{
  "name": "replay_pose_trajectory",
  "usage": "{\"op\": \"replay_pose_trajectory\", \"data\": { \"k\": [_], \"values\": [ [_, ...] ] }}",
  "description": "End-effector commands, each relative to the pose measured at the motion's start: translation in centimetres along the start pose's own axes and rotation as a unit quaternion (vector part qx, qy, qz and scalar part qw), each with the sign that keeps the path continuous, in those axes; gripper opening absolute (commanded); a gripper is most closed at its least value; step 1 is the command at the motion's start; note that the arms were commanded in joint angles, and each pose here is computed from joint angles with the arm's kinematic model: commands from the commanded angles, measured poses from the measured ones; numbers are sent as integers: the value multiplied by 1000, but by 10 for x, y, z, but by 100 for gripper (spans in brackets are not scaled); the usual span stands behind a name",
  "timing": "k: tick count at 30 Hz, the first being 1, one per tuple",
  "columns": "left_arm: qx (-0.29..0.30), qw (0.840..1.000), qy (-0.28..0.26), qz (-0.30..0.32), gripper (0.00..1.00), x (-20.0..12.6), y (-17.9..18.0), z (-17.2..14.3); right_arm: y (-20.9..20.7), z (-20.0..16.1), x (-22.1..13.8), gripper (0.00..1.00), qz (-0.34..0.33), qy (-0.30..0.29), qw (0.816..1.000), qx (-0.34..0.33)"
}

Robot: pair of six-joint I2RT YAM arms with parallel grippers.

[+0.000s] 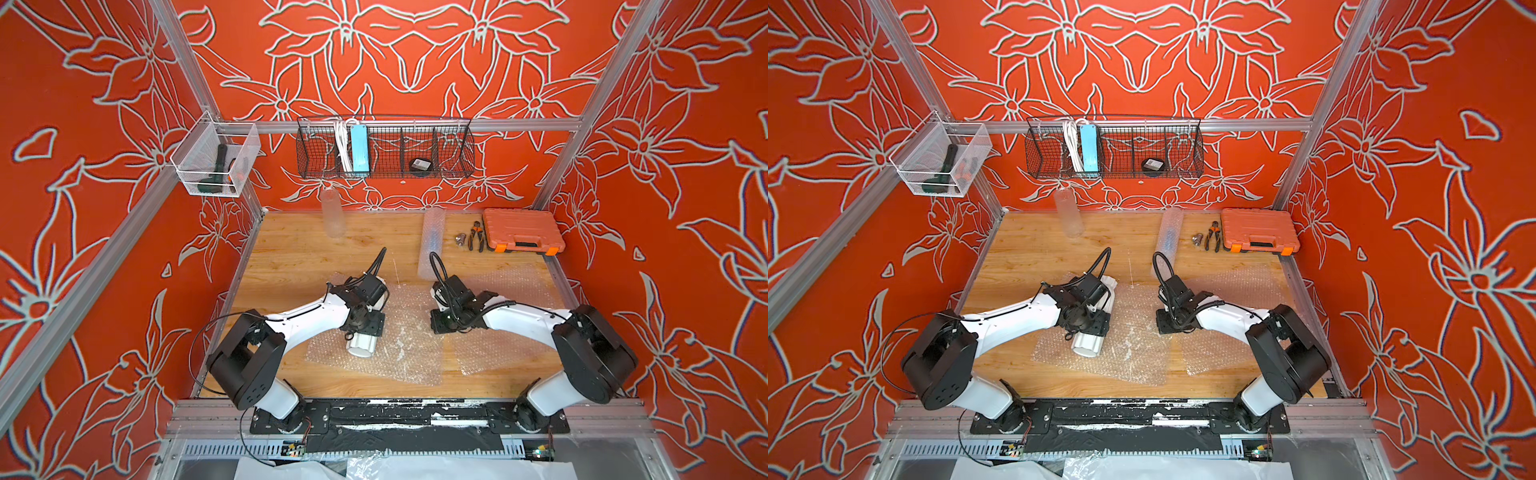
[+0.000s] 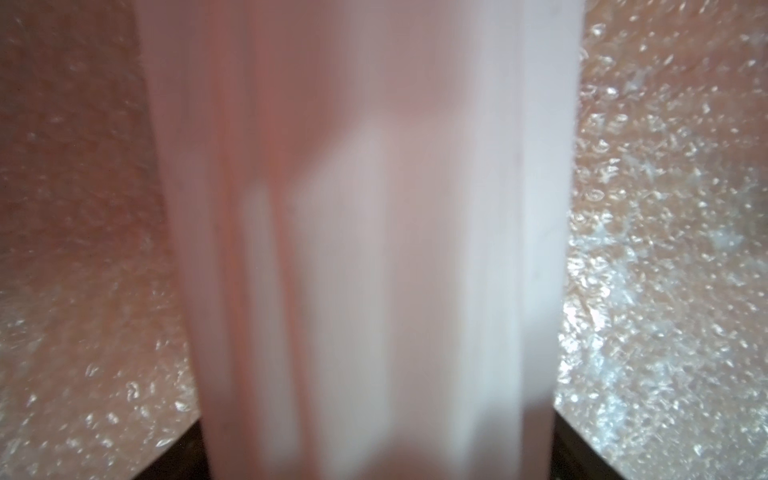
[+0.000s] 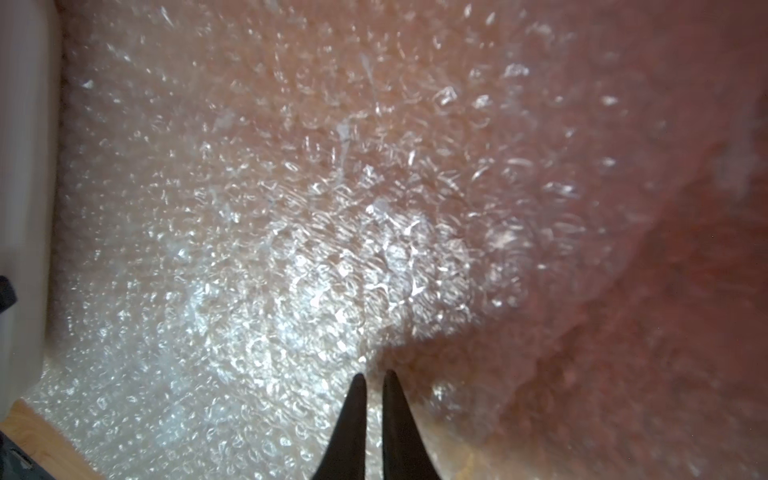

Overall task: Unwrap the vase from the bubble wrap
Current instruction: Pick up the vase from the bubble wrap.

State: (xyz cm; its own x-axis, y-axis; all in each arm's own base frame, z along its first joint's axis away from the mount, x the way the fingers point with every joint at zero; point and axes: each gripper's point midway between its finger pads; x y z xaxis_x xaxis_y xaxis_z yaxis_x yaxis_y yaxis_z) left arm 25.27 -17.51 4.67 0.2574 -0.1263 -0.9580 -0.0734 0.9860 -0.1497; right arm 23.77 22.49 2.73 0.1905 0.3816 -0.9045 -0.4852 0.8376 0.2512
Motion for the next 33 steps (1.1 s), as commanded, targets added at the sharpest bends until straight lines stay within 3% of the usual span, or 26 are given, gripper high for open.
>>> {"op": "replay_pose_trajectory", "data": {
  "k": [1, 12, 16, 19, 24, 29, 33],
  "values": [
    [-3, 999, -34, -16, 71, -15, -1, 9, -4, -1, -3, 12, -13, -1, 1000, -1],
    [6, 977, -157, -146, 69, -74, -33, 39, -7, -5, 1, 12, -19, 6, 1000, 1],
    [39, 952, -204, -227, 69, -94, -53, 41, -6, 0, -6, 12, -21, -6, 1000, -1],
    [60, 922, -262, -280, 69, -112, -61, 44, -2, 9, -16, 14, -15, -27, 1000, -5],
    [92, 878, -338, -325, 70, -136, -67, 49, 13, 29, -44, 31, 11, -80, 997, -15],
    [105, 861, -366, -337, 71, -142, -72, 54, 32, 50, -89, 45, 46, -162, 985, -40],
    [127, 846, -373, -359, 71, -148, -81, 52, 54, 65, -138, 61, 85, -251, 960, -93]
  ]
}}
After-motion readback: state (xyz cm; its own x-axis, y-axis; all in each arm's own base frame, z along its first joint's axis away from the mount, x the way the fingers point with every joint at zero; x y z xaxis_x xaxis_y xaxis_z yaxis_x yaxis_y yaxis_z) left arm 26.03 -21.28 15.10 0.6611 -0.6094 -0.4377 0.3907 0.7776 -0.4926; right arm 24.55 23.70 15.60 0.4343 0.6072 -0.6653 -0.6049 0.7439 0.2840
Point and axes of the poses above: each gripper's point midway between its finger pads, its own x axis out along the fingers, its own y axis along the line the jaws close on, z = x × y, and after that the axes turned 13 degrees about -x, right-handed
